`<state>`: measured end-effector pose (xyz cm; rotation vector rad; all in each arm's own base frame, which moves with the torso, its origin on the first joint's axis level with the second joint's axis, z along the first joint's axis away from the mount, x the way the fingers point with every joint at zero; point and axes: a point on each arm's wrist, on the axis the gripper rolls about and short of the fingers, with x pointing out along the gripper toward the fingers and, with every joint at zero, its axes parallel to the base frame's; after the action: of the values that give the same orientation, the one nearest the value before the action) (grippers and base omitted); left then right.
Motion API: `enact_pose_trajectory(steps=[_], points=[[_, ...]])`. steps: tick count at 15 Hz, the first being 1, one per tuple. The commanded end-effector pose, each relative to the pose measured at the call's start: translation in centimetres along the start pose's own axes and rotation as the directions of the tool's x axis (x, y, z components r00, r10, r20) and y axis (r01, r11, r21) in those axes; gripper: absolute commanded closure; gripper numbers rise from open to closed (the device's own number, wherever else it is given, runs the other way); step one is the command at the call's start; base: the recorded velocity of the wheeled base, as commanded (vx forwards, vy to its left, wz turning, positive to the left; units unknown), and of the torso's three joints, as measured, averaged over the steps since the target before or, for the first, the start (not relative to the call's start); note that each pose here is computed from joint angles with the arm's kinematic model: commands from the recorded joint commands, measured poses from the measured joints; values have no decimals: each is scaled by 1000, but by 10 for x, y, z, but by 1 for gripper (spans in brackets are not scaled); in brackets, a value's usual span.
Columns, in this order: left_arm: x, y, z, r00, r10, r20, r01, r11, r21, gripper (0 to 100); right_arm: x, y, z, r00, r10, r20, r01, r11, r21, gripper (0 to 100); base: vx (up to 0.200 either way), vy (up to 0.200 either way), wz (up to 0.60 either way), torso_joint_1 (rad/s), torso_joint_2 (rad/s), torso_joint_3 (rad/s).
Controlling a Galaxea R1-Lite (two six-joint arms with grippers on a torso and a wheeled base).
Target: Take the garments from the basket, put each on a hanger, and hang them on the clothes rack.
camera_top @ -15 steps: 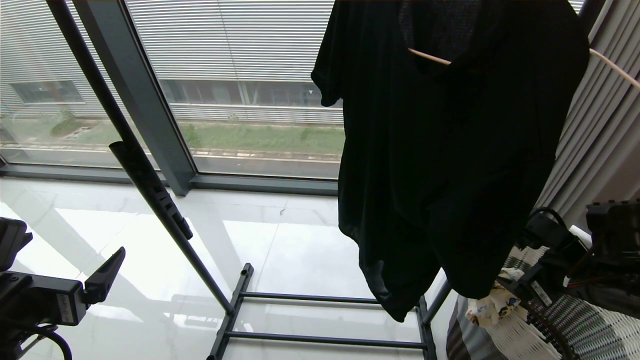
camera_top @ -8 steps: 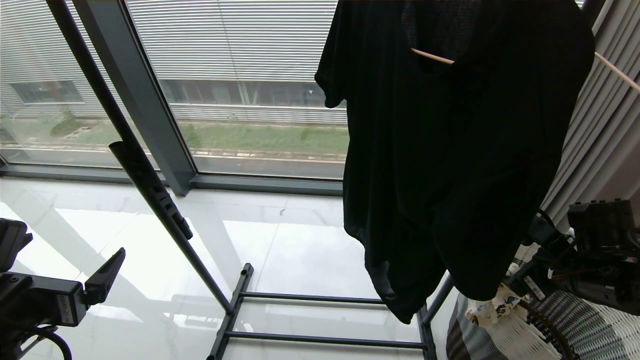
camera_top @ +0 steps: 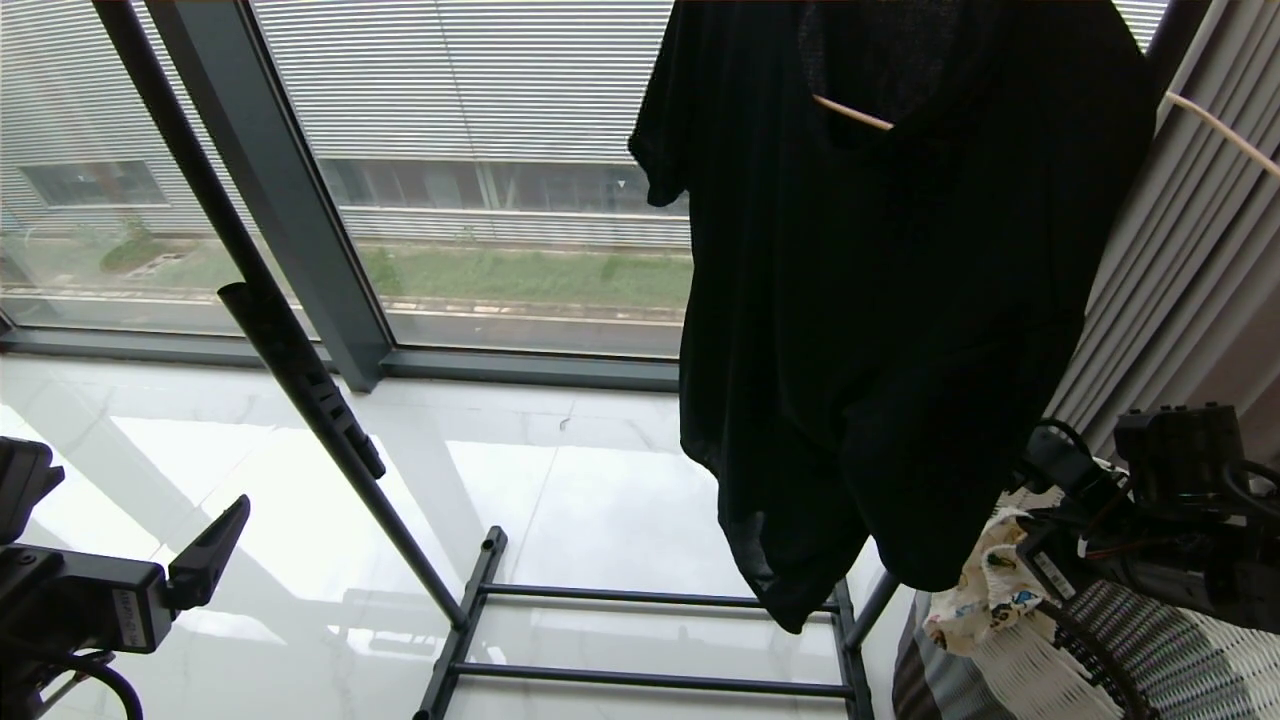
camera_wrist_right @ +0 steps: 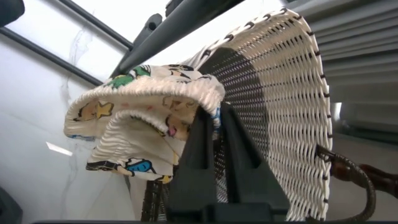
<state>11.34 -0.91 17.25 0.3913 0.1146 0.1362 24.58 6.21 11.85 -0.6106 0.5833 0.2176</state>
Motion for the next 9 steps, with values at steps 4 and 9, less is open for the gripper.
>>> enact_pose_trajectory(steps=[4, 9], points=[[-2, 0, -3, 1000, -1, -5, 1, 1000, 7, 0, -19, -2, 10, 997, -8, 81, 8, 1000, 2, 100, 0, 0, 0, 0, 0, 0], [-3, -2, -7, 1000, -4, -19, 4, 999, 50, 0, -95, 4, 43, 961, 68, 269, -52, 996, -68, 100, 0, 0, 0, 0, 0, 0]])
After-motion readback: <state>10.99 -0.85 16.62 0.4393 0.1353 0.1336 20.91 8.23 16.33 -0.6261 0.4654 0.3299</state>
